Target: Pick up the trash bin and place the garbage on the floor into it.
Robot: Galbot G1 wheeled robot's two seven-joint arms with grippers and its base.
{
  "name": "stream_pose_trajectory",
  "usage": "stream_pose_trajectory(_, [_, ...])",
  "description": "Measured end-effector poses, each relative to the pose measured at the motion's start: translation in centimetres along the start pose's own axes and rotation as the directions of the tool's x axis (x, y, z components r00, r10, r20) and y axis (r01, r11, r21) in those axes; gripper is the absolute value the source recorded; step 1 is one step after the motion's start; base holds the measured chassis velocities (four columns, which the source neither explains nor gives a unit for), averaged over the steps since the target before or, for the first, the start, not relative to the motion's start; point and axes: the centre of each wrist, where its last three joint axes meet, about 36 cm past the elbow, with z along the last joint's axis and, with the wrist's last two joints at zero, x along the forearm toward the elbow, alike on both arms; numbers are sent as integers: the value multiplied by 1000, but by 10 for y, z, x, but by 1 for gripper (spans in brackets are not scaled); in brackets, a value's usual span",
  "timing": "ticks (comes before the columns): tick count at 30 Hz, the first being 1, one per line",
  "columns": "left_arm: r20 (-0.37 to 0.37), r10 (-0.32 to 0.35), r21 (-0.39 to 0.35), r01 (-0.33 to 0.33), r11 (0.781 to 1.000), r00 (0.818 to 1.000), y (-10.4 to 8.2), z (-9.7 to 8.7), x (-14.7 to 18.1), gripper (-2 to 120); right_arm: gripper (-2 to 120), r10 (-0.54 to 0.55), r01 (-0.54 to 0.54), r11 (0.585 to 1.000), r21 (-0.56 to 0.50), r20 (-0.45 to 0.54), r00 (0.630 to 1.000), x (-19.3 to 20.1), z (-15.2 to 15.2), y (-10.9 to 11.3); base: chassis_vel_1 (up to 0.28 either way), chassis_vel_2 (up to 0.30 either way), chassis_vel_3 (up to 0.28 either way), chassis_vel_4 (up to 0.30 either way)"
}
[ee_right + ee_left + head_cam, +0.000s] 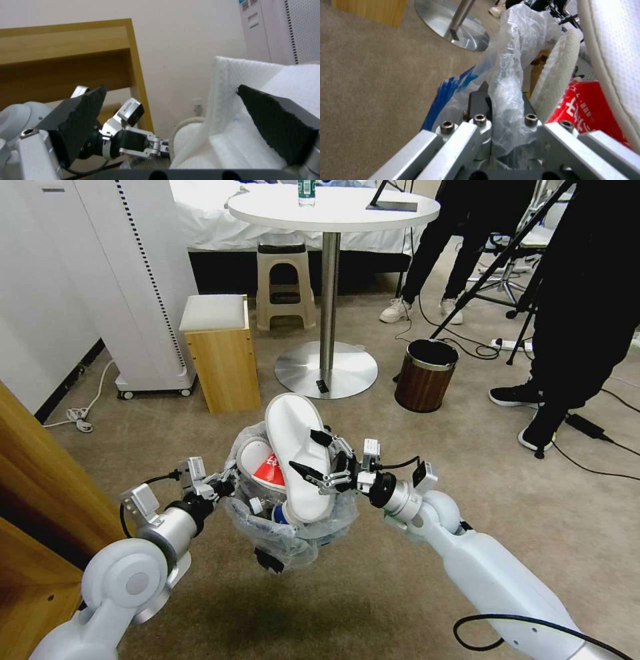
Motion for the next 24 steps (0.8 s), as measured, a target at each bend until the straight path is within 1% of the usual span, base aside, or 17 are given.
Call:
stream_pose_trajectory(7, [2,-3,-2,3,1000,1000,1,-1,0,3,100,1,-1,1000,7,-2,1000,-1,-5,0,0,0,0,0])
stream_pose_trajectory(10, [5,-3,-1,3,1000,1000,2,-2,0,3,100,83,-82,997,14,-52,995,5,-12,5,0,0,0,0])
stream_pose_trajectory(11, [5,-3,-1,3,1000,1000,2,-2,0,3,100,83,-82,997,14,-52,995,5,-12,5,0,0,0,0])
stream_pose_trajectory(14, [6,-7,-2,7,1000,1000,4,-2,0,3,100,114,-113,993,16,-94,989,11,-31,10,0,0,0,0])
stream_pose_trajectory(16, [6,-7,-2,7,1000,1000,4,-2,0,3,100,115,-114,993,17,-98,989,11,-33,10,0,0,0,0])
stream_pose_trajectory(18, [6,-7,-3,7,1000,1000,4,-2,0,3,100,128,-126,992,31,-129,983,15,-42,10,0,0,0,0])
stream_pose_trajectory(21, [8,-4,-4,4,1000,1000,3,-3,0,3,100,140,-135,990,48,-148,979,20,-48,10,0,0,0,0])
stream_pose_trajectory(24, [7,-3,-4,3,1000,1000,2,-2,1,3,100,150,-142,988,66,-141,979,25,-56,10,0,0,0,0])
